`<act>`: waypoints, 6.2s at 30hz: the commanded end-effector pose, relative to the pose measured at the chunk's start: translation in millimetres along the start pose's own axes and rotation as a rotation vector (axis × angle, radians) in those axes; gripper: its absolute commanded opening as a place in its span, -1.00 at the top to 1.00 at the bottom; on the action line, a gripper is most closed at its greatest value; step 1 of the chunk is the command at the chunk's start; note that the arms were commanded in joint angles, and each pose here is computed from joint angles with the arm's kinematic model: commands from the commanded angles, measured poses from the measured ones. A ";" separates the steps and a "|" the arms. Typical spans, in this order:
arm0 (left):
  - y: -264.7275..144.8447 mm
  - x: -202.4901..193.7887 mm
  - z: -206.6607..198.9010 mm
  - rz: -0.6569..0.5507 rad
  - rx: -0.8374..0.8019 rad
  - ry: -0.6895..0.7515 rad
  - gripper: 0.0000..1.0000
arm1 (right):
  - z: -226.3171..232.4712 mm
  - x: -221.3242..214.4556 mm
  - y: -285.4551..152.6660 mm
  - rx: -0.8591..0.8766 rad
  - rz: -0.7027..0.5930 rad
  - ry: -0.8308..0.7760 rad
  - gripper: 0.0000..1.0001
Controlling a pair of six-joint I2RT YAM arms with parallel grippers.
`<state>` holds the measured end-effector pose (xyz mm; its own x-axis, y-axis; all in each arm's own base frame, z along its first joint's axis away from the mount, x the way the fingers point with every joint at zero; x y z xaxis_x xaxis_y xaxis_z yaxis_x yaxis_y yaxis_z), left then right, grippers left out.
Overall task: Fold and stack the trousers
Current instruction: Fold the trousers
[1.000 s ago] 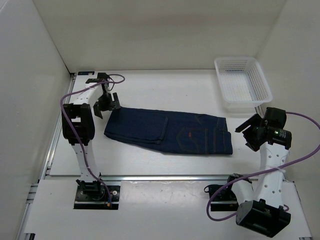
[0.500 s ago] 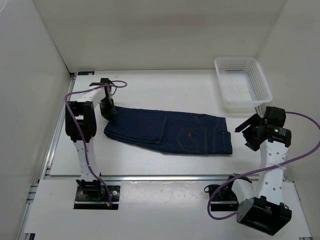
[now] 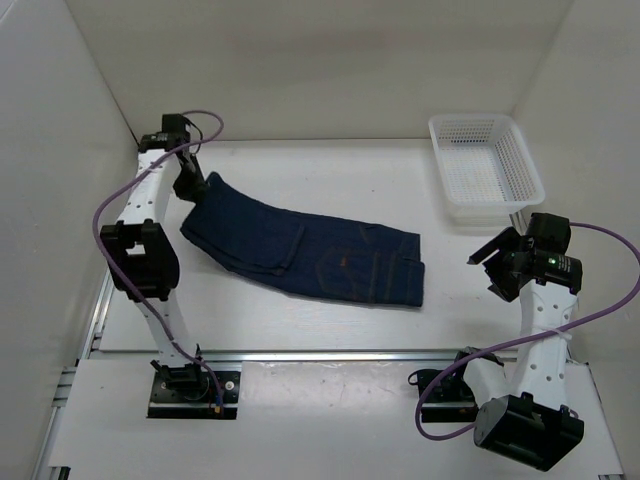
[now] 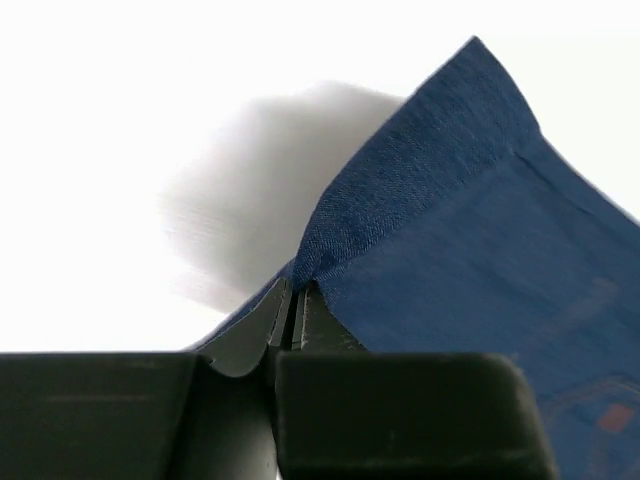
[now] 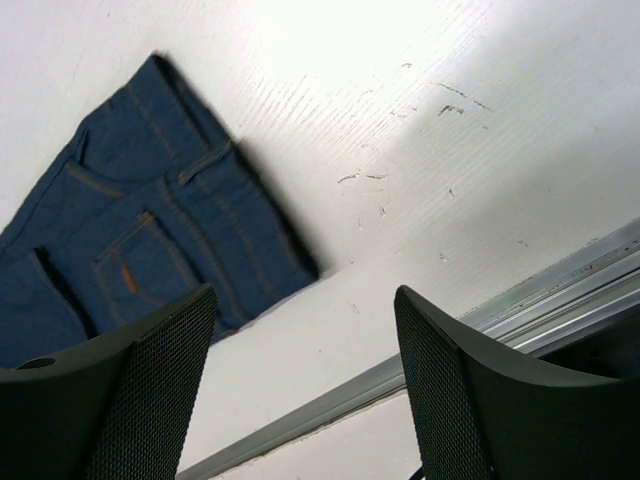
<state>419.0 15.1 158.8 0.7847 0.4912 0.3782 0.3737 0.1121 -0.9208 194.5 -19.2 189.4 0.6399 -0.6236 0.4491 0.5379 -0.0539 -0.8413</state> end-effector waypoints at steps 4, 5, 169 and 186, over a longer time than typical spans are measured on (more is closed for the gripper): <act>-101.1 15.7 -27.1 -0.173 -0.116 0.018 0.79 | 6.6 2.6 -3.6 0.042 -0.017 -0.035 -0.54; -106.7 11.2 -34.8 -0.170 -0.145 0.022 0.79 | 7.4 4.5 -3.4 0.046 -0.025 -0.036 -0.54; -42.7 -245.6 -131.6 0.201 -0.292 0.269 0.79 | 121.0 -112.8 98.0 -0.008 0.211 -0.560 0.98; -3.8 -254.2 -111.4 0.195 -0.155 0.287 0.79 | 145.8 -89.5 114.1 0.012 0.191 -0.596 0.98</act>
<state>281.4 -215.2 111.1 0.9372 0.2317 0.2608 0.3025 -0.1670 -0.9384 278.0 155.8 120.3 0.9019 -0.0999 0.4201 0.4274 0.0671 -0.9016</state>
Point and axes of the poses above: each gripper's point midway between its finger pads, its own y axis out along the fingers, its own z axis along the line the jaws close on, x = y × z, the point moved 2 cm from there along -y, back along the fingers, and after that the axes turned 10 degrees about -y, right-handed, at the moved point
